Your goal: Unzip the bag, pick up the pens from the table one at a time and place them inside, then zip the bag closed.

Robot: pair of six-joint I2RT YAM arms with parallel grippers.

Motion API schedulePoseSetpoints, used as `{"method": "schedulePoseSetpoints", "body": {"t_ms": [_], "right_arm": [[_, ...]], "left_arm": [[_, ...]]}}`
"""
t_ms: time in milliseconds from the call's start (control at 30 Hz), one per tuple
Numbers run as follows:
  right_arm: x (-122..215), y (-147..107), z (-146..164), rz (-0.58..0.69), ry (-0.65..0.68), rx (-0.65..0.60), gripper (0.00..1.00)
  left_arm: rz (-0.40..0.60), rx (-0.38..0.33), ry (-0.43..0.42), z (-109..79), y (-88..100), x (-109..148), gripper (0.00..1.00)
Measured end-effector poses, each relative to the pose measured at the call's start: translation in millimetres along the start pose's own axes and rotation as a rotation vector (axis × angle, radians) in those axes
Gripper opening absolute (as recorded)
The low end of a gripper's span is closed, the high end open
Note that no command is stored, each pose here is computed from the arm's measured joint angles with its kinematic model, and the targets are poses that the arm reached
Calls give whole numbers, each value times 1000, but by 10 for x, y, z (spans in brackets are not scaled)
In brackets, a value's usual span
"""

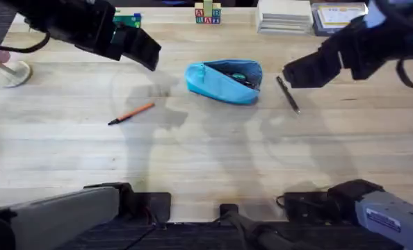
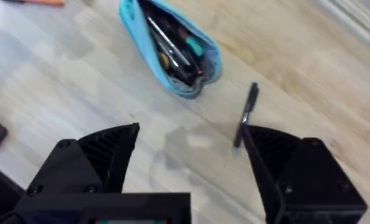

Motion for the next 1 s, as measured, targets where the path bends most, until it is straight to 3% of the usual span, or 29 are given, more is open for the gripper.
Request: {"method": "schedulePoseSetpoints", "body": {"t_ms": [200, 600, 1000], "right_arm": [[119, -65, -13, -12, -44, -10, 997], [82, -215, -93, 94, -104, -41, 996], [-136, -228, -617, 187, -178, -223, 996]], "left_arm": [[38, 30, 10, 73, -88, -221, 997], [80, 49, -7, 139, -310, -694, 997], [29, 25, 42, 24, -415, -557, 996]]}}
Point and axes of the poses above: each hand's point on the last joint's axis, 136 mm out from that joint toward the fingers, its own x axis back along the fingers, its own z axis along the line the jaws close on, y = z × x, the point moved 7 cm from there along x, back along the fingers, and after that the axes turned 11 degrees about -x, right-handed, at the moved point
